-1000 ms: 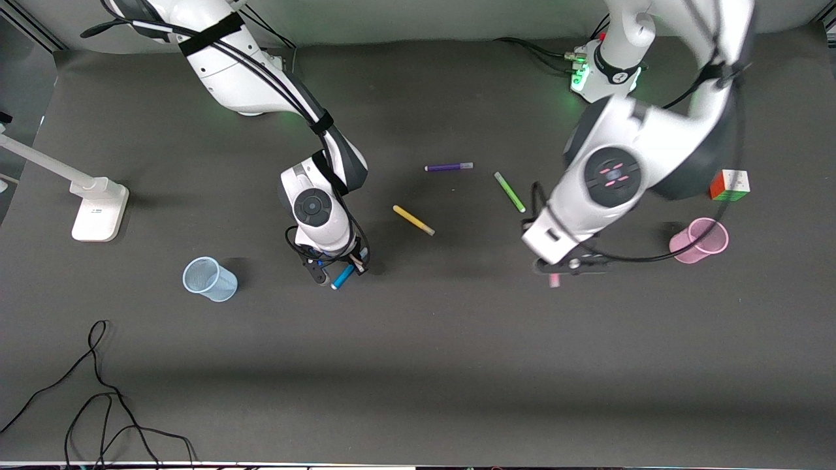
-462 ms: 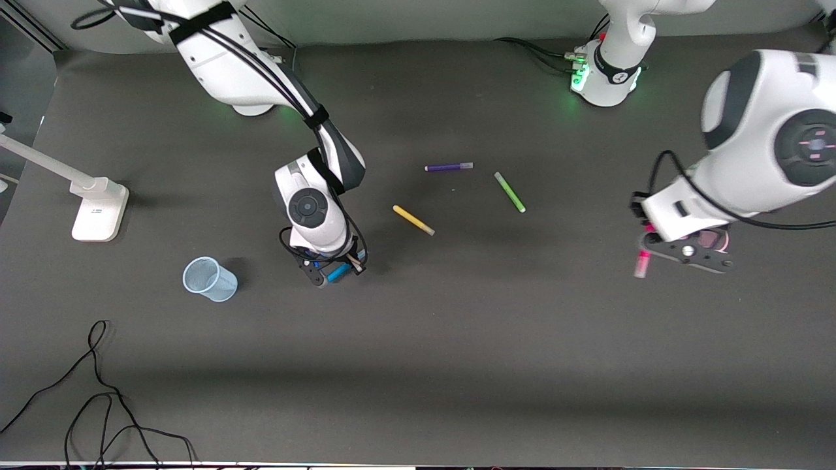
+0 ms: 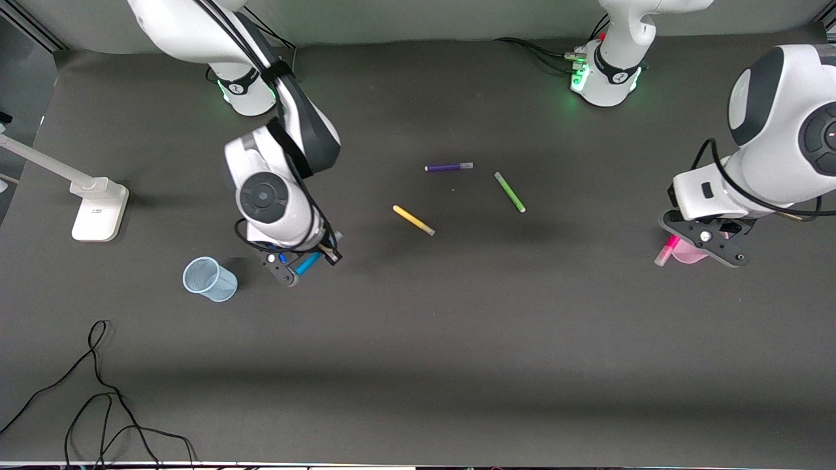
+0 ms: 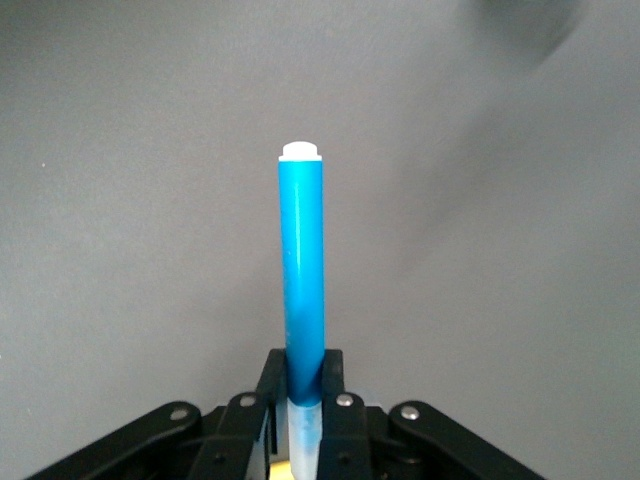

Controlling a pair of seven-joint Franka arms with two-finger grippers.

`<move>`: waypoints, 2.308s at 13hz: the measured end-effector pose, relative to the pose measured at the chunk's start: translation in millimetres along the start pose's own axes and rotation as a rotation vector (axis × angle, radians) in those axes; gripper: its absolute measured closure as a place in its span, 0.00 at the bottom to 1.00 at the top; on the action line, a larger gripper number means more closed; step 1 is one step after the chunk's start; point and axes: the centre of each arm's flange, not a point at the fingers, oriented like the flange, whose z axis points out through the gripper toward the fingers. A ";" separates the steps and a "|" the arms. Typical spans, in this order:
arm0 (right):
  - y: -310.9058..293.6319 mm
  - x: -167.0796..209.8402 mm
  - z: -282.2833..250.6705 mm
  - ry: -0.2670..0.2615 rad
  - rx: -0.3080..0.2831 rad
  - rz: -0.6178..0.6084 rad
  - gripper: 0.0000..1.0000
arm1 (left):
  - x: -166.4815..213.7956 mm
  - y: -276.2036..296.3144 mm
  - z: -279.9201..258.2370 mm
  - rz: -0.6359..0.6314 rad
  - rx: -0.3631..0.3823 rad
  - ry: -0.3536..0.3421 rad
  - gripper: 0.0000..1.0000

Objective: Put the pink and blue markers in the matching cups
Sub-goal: 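Carry the blue marker to the blue cup while the left gripper carries pink, then lower the markers into the matching cups and open both grippers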

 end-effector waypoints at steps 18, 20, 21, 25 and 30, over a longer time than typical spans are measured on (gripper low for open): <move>237.9 242.8 -78.4 -0.175 0.063 -0.833 0.82 | -147.5 -140.7 193.8 0.589 -0.136 0.544 0.82; 238.1 249.9 -64.0 -0.231 0.052 -0.821 0.82 | -152.8 -145.7 226.1 0.621 -0.175 0.620 0.82; 233.0 250.7 -58.9 -0.256 0.037 -0.821 0.82 | -155.5 -147.3 243.3 0.634 -0.196 0.653 0.82; 208.1 259.3 -33.9 -0.368 0.001 -0.812 0.82 | -173.1 -149.3 294.7 0.671 -0.275 0.785 0.82; 203.5 293.2 32.2 -0.507 0.020 -0.790 0.82 | -191.6 -154.5 305.0 0.676 -0.280 0.888 0.82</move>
